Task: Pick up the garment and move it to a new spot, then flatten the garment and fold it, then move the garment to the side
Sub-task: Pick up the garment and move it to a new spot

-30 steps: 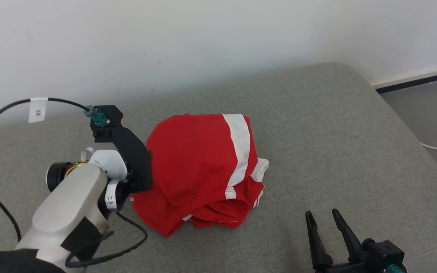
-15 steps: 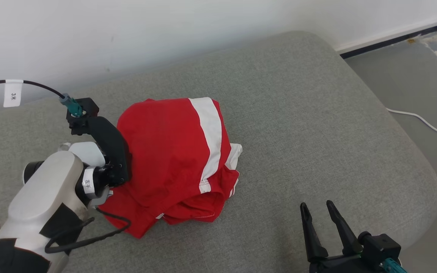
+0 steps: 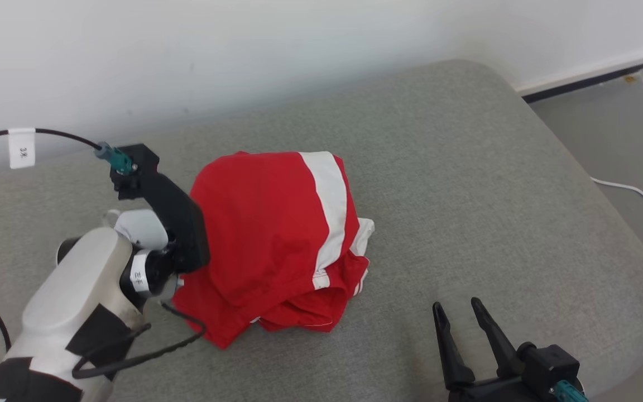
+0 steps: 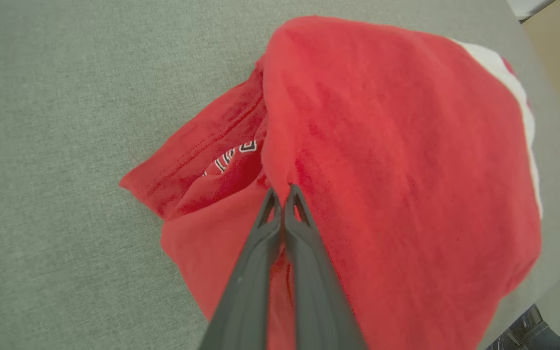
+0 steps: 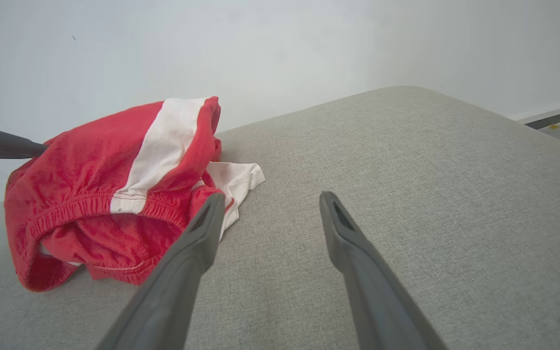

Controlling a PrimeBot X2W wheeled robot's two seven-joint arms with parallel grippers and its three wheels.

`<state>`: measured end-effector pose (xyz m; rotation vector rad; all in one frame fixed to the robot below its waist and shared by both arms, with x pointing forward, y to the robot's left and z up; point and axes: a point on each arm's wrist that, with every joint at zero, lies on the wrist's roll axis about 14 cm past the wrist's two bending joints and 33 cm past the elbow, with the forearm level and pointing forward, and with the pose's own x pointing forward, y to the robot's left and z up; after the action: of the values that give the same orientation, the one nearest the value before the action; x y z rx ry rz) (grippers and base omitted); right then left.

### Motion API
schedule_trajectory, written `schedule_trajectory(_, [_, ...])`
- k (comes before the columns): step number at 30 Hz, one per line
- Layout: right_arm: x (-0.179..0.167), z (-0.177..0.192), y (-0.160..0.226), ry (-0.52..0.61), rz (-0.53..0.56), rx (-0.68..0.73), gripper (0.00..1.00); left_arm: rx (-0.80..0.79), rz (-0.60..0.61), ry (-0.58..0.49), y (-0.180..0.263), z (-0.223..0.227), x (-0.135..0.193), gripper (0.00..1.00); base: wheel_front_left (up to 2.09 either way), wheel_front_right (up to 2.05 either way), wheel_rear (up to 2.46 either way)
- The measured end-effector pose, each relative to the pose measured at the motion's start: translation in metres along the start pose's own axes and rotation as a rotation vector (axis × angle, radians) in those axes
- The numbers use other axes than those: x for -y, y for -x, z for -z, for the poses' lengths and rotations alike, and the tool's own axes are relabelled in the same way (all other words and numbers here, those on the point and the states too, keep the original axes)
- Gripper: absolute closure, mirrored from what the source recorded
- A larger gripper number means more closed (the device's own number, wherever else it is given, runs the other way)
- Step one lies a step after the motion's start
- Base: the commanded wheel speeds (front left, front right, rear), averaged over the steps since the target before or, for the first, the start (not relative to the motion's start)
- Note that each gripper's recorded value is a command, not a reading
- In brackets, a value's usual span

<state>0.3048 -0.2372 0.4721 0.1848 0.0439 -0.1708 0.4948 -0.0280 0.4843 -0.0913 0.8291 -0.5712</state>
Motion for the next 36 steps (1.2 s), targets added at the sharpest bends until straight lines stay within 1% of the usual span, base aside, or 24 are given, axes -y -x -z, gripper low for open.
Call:
schedule_trajectory(2, [-0.005,0.002,0.000,-0.002,-0.017,-0.005,0.00,0.050,0.016,-0.010,0.009,-0.012,0.003,1.00,0.00,0.00,0.00])
schedule_trajectory(5, [-0.018,0.002,0.000,-0.008,-0.058,-0.007,0.00,0.117,0.116,-0.002,0.031,-0.036,0.022,1.00,0.00,0.00,0.00])
schedule_trajectory(6, [-0.023,0.001,0.000,-0.010,-0.073,-0.003,0.00,0.143,0.127,-0.025,0.040,-0.046,0.025,1.00,0.00,0.00,0.00])
schedule_trajectory(10, [-0.037,0.004,-0.002,-0.024,-0.118,-0.011,0.00,0.276,0.118,-0.095,0.087,-0.089,0.022,1.00,0.00,0.00,0.00])
schedule_trajectory(14, [-0.055,0.006,-0.004,-0.038,-0.178,-0.014,0.00,0.405,0.082,-0.110,0.135,-0.120,0.017,1.00,0.00,0.00,0.00])
schedule_trajectory(19, [-0.085,0.007,-0.008,-0.046,-0.271,-0.016,0.00,0.512,-0.014,-0.106,0.183,-0.137,-0.007,1.00,0.00,0.00,0.00])
schedule_trajectory(25, [-0.117,0.006,-0.011,-0.055,-0.372,-0.014,0.00,0.645,-0.173,-0.097,0.242,-0.152,-0.049,1.00,0.00,0.00,0.00])
schedule_trajectory(27, [-0.129,0.008,-0.010,-0.060,-0.409,-0.020,0.00,0.675,-0.228,-0.089,0.258,-0.151,-0.064,1.00,0.00,0.00,0.00])
schedule_trajectory(31, [-0.152,0.012,-0.009,-0.071,-0.481,-0.034,0.00,0.714,-0.378,-0.074,0.292,-0.145,-0.104,1.00,0.00,0.00,0.00])
schedule_trajectory(36, [-0.179,0.014,-0.012,-0.070,-0.564,-0.048,0.00,0.743,-0.532,-0.043,0.324,-0.128,-0.150,1.00,0.00,0.00,0.00])
